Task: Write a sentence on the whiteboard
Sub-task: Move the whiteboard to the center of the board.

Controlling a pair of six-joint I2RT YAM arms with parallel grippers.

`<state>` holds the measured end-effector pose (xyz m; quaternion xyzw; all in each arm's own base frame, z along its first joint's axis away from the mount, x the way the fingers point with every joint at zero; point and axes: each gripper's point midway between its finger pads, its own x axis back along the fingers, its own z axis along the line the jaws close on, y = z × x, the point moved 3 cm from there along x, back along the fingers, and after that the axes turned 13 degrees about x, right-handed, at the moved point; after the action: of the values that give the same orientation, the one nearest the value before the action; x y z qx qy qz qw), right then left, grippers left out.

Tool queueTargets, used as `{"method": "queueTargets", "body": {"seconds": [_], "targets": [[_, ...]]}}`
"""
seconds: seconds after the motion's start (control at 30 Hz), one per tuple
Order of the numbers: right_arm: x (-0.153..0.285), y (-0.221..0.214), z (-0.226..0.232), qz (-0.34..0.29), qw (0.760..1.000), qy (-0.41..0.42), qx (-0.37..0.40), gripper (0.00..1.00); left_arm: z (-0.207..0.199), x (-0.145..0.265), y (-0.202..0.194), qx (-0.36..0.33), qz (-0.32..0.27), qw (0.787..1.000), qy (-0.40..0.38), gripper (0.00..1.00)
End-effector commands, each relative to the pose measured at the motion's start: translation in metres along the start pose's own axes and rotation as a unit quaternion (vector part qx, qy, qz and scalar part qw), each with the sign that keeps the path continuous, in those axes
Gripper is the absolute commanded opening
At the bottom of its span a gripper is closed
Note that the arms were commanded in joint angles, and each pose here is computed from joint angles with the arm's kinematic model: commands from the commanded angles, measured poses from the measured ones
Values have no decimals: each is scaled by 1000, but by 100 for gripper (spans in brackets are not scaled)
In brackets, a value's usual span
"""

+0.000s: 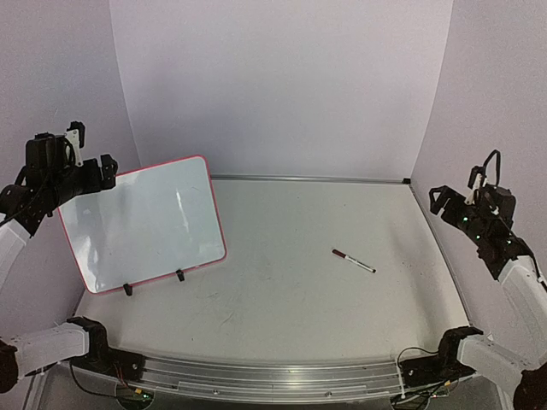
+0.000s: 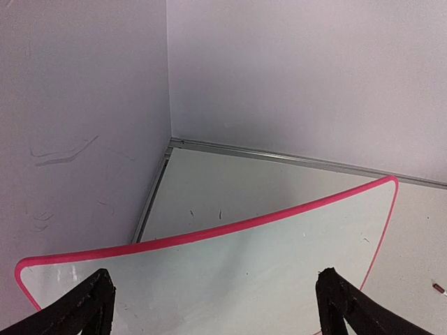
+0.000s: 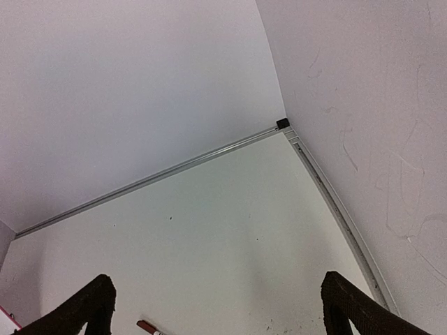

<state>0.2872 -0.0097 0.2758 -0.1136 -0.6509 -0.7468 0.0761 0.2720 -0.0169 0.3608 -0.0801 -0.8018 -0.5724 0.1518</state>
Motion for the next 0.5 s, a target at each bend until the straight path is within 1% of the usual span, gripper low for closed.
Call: {"method": "queueTargets", "body": {"seconds": [0.0,0.13,0.23,0.27,0.33,0.47], "targets": [[-2,20,12,-10,999,34,-4,98,-10,7,23,-8,-36,999,-22,100],[-6,19,24,0,997,75,1,98,-19,7,38,-6,-57,998,-40,100],[-8,13,38,15,995,103,3,96,-25,3,48,-6,-68,996,-50,100],[-9,9,49,22,993,117,8,95,-27,2,49,-6,-69,996,-54,100],[-13,2,64,33,992,120,22,95,-32,-1,49,-8,-67,995,-67,100],[-17,-25,118,63,984,160,37,90,-38,1,41,-12,-72,992,-102,99]]}}
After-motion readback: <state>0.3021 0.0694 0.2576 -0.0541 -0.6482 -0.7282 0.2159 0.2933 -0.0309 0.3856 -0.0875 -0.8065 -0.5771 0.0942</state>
